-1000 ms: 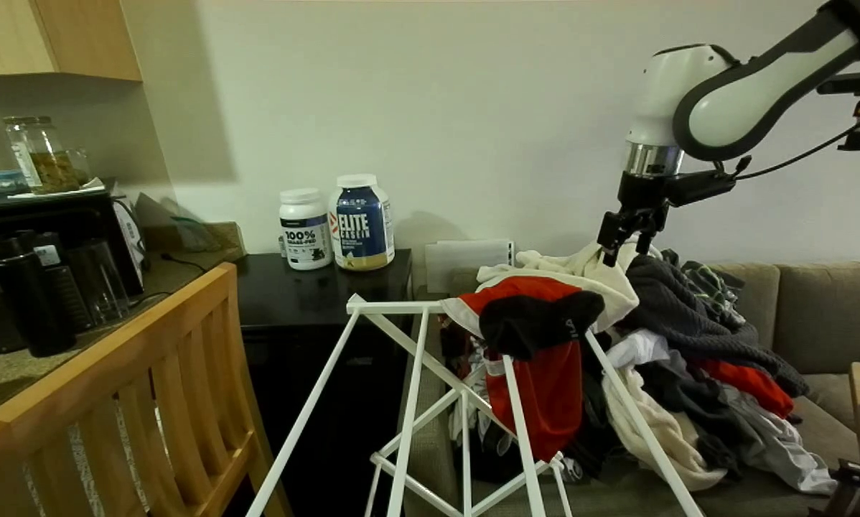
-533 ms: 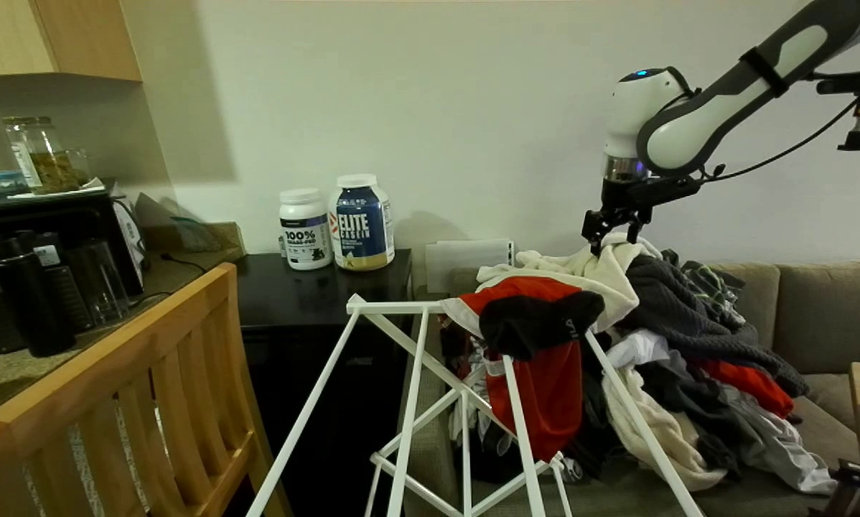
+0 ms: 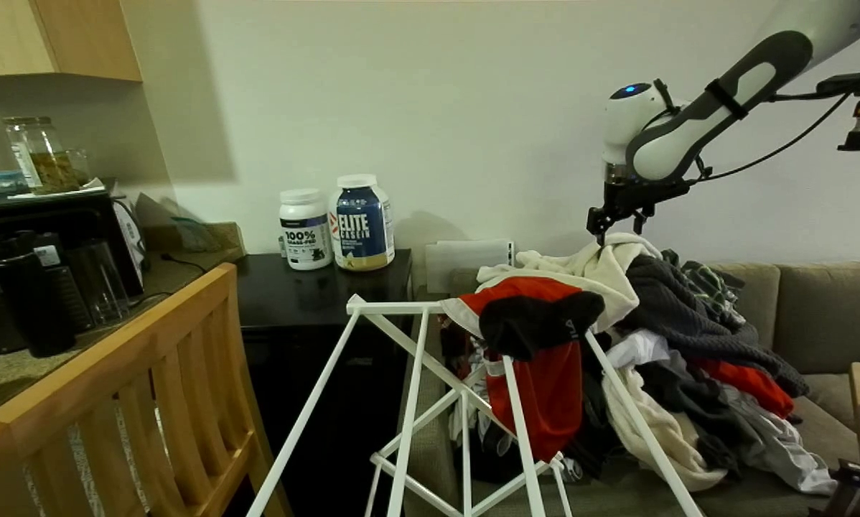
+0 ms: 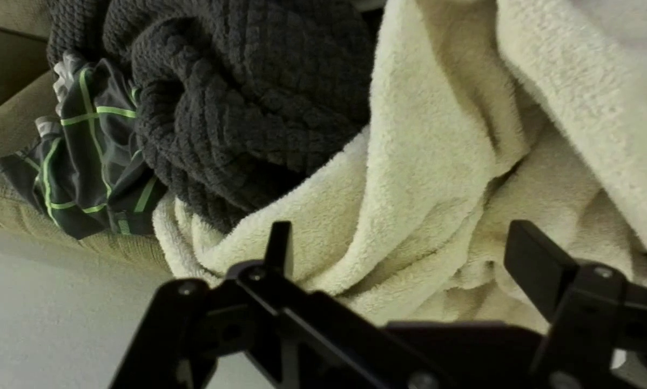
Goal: Pick up the cycling shorts and put them on the white stand
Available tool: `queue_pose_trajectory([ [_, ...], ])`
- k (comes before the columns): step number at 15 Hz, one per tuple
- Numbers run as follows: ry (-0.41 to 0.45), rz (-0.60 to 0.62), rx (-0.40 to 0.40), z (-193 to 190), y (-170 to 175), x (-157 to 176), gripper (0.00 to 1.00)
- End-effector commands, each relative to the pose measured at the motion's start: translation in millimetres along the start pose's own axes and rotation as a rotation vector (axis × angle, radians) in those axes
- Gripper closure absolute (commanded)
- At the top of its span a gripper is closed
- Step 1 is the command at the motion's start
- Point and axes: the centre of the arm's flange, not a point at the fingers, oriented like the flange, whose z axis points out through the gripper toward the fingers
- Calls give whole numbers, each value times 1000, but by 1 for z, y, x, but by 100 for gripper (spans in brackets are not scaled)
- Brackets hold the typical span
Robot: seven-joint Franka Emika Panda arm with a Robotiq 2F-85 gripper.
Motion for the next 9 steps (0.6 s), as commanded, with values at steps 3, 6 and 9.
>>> queue_pose_trajectory([
  [3,-6,82,-76,23,16,23,0],
  [6,-14,122,-107,34,33,33,0],
  [9,-23,164,-139,43,52,46,0],
])
